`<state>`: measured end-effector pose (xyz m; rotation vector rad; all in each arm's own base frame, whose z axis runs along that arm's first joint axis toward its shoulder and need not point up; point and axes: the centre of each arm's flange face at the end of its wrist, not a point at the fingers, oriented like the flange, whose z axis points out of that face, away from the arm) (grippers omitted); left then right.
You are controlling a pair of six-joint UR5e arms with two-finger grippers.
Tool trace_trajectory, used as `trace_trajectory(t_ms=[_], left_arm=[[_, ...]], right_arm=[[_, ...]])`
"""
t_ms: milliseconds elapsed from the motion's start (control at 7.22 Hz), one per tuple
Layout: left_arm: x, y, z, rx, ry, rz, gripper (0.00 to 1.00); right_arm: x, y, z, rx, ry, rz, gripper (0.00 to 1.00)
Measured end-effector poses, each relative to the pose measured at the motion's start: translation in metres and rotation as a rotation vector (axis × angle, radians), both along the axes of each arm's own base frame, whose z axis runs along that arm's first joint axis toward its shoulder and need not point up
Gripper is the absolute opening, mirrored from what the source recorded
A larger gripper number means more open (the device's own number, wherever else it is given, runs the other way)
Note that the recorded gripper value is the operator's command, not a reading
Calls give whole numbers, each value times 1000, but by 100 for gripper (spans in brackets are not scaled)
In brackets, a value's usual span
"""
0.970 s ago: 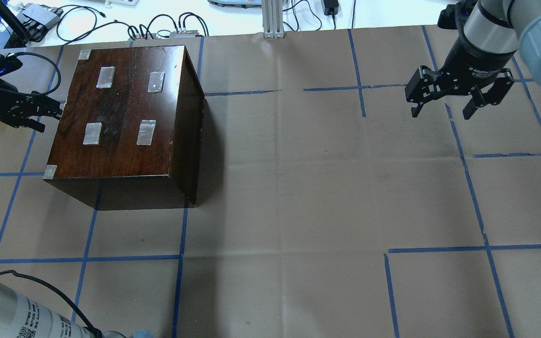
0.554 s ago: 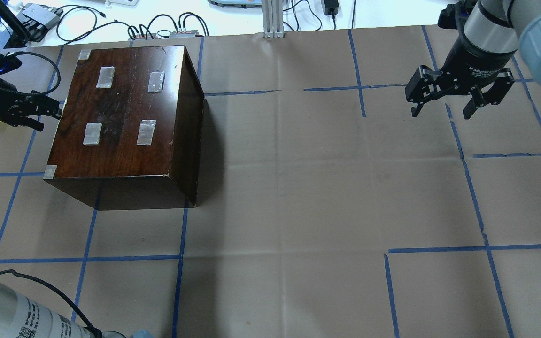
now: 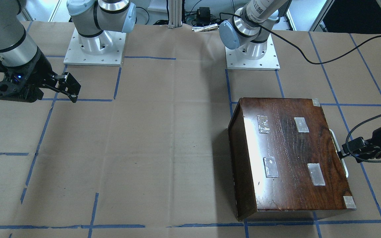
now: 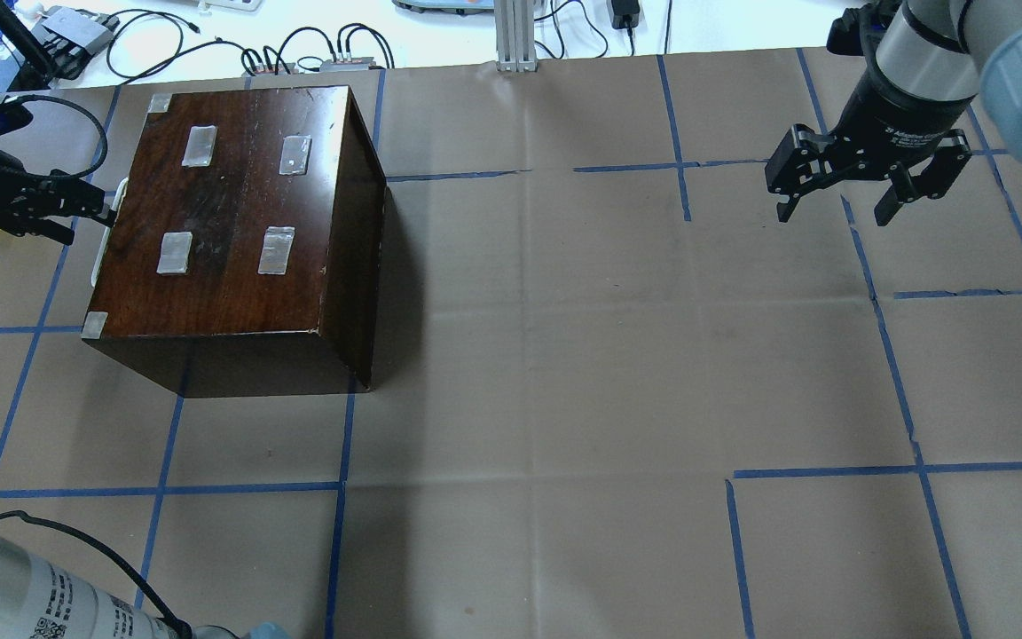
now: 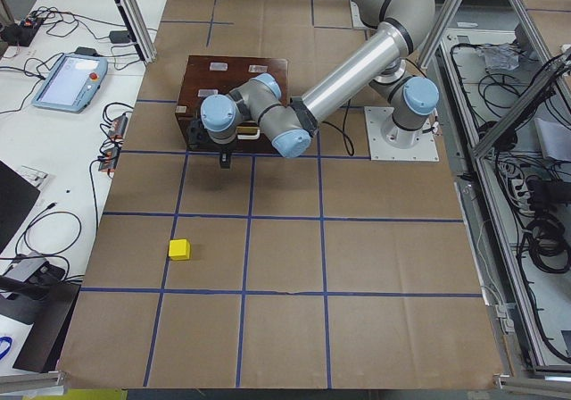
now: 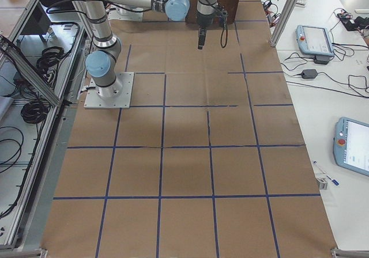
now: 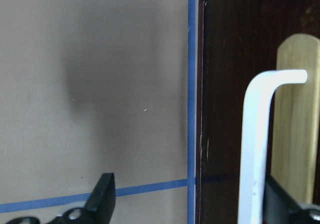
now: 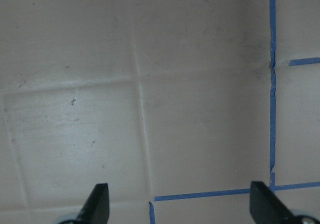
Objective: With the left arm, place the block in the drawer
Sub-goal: 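Pull the drawer open with the left gripper, away from the cabinet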
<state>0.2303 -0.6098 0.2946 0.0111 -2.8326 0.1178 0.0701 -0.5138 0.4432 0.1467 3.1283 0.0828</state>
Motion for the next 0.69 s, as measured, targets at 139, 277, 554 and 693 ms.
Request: trace_trajectory(t_ms=[139, 277, 554, 693], left_arm=[[2, 0, 0, 0, -13, -1, 99], [4, 0, 0, -2, -26, -3, 99], [8, -1, -1, -10, -40, -2, 99], [9, -2, -2, -15, -45, -1, 99]], right_arm=[[0, 0, 0, 0, 0, 0, 100], [0, 0, 0, 0, 0, 0, 100], [0, 0, 0, 0, 0, 0, 100], [0, 0, 0, 0, 0, 0, 100]])
